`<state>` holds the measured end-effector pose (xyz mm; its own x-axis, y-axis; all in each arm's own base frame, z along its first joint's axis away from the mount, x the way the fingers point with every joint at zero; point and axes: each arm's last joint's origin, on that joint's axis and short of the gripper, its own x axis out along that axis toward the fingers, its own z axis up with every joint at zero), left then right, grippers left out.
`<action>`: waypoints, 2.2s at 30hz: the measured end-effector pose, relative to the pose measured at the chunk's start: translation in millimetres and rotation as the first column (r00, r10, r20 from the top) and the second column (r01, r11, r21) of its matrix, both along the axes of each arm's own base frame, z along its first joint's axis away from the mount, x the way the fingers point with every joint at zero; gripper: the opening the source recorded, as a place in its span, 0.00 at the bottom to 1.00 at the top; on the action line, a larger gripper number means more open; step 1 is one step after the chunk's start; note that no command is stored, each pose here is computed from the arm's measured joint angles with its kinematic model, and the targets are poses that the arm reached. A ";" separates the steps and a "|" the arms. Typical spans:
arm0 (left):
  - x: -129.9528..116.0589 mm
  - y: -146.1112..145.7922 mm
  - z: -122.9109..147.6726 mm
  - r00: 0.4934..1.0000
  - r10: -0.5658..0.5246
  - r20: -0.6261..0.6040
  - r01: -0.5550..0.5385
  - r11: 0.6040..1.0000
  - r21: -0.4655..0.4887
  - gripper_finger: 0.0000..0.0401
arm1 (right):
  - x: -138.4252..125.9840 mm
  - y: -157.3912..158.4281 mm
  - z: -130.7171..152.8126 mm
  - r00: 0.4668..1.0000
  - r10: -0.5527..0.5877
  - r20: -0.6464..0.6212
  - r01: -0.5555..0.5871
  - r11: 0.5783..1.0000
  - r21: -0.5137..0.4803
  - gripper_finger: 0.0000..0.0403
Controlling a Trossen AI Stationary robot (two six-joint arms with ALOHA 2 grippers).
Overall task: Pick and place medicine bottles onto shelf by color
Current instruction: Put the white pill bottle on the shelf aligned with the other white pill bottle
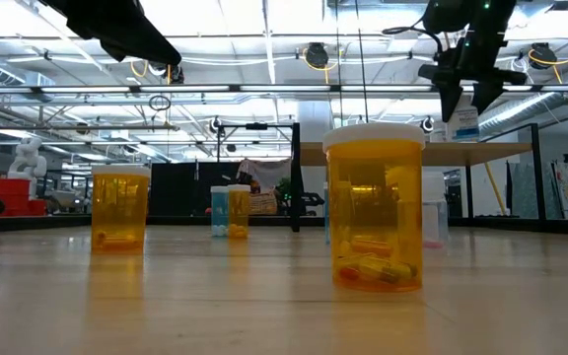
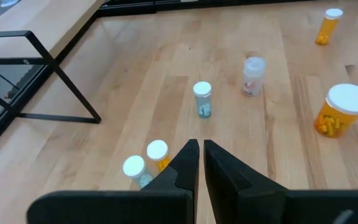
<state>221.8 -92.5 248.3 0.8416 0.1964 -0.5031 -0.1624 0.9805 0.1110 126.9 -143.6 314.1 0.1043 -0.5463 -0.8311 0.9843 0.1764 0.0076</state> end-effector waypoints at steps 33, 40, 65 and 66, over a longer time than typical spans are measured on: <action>0.0 -0.1 0.0 1.000 -0.001 0.000 0.001 1.000 -0.001 0.06 | -4.5 -3.2 -10.1 1.000 -0.030 -0.005 0.030 0.999 0.034 0.63; 0.0 -0.1 0.0 1.000 -0.001 -0.001 0.001 1.000 -0.001 0.06 | -5.3 -3.9 -9.9 0.998 -0.046 -0.030 0.046 0.999 0.010 0.65; 0.0 0.0 0.0 1.000 -0.001 -0.001 0.001 1.000 -0.001 0.06 | -2.2 -8.8 -6.2 0.999 -0.040 -0.019 0.039 0.997 -0.064 0.74; 0.0 -0.1 0.0 1.000 -0.001 -0.001 0.001 1.000 -0.001 0.06 | -1.7 -9.3 -5.8 0.999 -0.036 -0.017 0.034 0.997 -0.071 0.74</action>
<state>221.8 -92.6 248.2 0.8416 0.1948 -0.5038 -0.1609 0.9808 0.1104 125.2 -152.9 308.3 0.0696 -0.6069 -0.7917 0.9897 0.1413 -0.0213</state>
